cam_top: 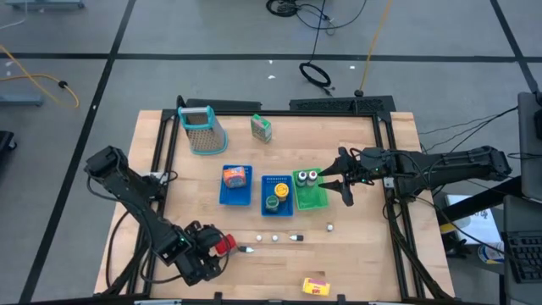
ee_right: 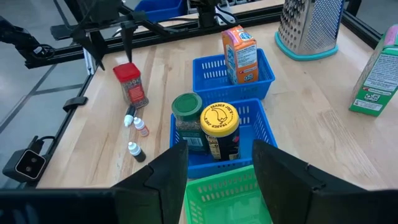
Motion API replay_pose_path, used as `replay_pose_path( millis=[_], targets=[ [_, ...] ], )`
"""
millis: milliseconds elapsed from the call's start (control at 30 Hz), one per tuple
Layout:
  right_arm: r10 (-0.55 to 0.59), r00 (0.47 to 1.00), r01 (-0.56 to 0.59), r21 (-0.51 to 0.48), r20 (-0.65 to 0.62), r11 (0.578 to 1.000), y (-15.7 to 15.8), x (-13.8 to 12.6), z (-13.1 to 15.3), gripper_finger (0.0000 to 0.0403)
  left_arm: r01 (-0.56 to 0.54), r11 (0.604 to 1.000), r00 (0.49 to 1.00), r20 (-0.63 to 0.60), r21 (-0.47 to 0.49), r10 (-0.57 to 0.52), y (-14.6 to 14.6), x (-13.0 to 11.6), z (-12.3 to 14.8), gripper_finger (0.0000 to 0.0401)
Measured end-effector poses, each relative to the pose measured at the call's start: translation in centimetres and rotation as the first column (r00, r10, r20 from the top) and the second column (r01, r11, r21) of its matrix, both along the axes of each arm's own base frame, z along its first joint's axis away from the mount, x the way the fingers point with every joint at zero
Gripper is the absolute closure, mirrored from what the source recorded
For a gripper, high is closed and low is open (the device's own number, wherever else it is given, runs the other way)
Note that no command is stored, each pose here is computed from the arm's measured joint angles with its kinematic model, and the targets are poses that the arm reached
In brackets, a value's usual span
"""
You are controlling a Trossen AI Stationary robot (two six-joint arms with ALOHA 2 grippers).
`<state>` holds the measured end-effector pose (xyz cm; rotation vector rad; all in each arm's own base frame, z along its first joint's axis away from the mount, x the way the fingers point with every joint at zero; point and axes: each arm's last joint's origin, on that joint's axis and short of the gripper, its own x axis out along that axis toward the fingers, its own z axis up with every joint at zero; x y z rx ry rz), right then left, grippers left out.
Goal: Pick & Place Kitchen Items
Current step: Put the red spice can into the right blue bin
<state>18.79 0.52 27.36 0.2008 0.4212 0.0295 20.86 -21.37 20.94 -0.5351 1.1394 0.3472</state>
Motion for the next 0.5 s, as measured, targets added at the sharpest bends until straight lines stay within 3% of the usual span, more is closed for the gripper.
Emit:
replay_pose_path(
  millis=[500],
  targets=[
    [0.0, 1.0, 0.0, 0.0, 0.0, 1.0, 0.0, 0.0, 0.0, 0.0232, 0.004, 1.0, 1.0, 0.021, -0.003, -0.004, 0.42, 0.01, 0.79, 0.0111]
  ],
)
